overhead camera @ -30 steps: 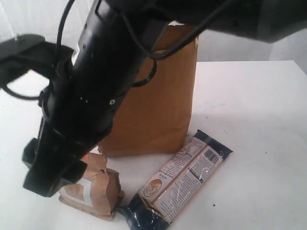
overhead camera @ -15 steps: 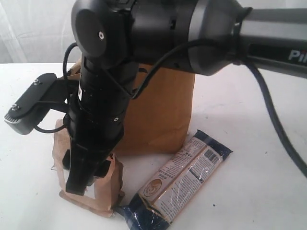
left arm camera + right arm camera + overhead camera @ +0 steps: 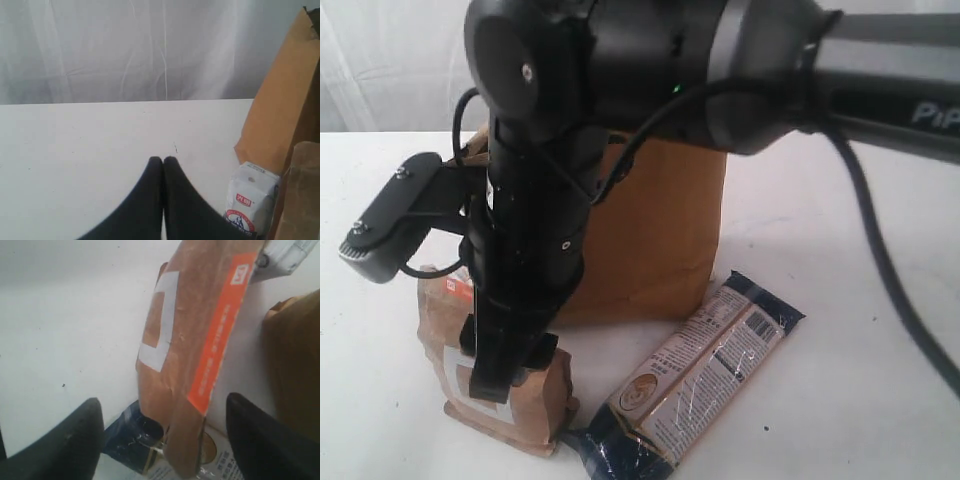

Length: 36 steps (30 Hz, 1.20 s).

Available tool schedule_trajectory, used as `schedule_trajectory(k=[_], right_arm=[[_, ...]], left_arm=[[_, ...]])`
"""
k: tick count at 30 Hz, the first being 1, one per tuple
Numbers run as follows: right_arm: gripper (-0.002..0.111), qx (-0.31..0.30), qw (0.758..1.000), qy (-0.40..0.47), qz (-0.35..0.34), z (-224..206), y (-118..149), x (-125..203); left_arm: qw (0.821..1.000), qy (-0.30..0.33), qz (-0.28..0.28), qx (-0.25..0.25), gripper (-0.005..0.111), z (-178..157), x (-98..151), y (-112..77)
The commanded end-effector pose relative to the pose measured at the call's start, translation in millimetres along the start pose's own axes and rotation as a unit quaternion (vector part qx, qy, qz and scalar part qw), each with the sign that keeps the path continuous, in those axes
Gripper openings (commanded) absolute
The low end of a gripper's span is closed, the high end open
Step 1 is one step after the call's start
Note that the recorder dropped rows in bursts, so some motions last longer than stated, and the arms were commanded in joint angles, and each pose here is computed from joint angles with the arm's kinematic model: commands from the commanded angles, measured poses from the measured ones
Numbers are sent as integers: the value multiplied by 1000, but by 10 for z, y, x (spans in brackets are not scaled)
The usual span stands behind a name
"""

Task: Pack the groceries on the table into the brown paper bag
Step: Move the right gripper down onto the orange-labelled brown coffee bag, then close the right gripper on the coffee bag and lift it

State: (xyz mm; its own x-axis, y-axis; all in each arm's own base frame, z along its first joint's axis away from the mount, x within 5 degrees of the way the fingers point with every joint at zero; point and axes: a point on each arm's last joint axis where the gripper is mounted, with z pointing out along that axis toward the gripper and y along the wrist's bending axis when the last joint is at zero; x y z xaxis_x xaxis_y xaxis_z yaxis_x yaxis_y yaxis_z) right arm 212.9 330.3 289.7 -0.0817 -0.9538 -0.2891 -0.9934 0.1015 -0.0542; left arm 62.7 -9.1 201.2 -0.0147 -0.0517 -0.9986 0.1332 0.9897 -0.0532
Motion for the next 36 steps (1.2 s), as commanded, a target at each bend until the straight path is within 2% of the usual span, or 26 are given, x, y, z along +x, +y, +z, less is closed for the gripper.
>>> schedule_trajectory(k=[1, 6, 16, 18, 23, 25, 30, 36], right_arm=[[65, 2, 1000, 2, 6, 199, -31, -43], [65, -6, 997, 15, 72, 554, -84, -82], [63, -56, 992, 43, 102, 896, -40, -73], [55, -62, 991, 51, 104, 890, -26, -59], [13, -70, 988, 71, 116, 835, -3, -29], [0, -67, 988, 66, 121, 781, -1, -35], [0, -57, 989, 31, 131, 484, 19, -68], [0, -34, 988, -86, 127, -271, 71, -190]], left_arm=[[1000, 2, -10, 3, 0, 3, 12, -5], [1000, 2, -10, 3, 0, 3, 12, -5], [1000, 2, -10, 3, 0, 3, 12, -5], [1000, 2, -10, 3, 0, 3, 12, -5], [1000, 2, -10, 3, 0, 3, 12, -5], [1000, 2, -10, 4, 0, 3, 12, -7], [1000, 2, -10, 6, 0, 3, 11, -11], [1000, 2, -10, 7, 0, 3, 11, -13]])
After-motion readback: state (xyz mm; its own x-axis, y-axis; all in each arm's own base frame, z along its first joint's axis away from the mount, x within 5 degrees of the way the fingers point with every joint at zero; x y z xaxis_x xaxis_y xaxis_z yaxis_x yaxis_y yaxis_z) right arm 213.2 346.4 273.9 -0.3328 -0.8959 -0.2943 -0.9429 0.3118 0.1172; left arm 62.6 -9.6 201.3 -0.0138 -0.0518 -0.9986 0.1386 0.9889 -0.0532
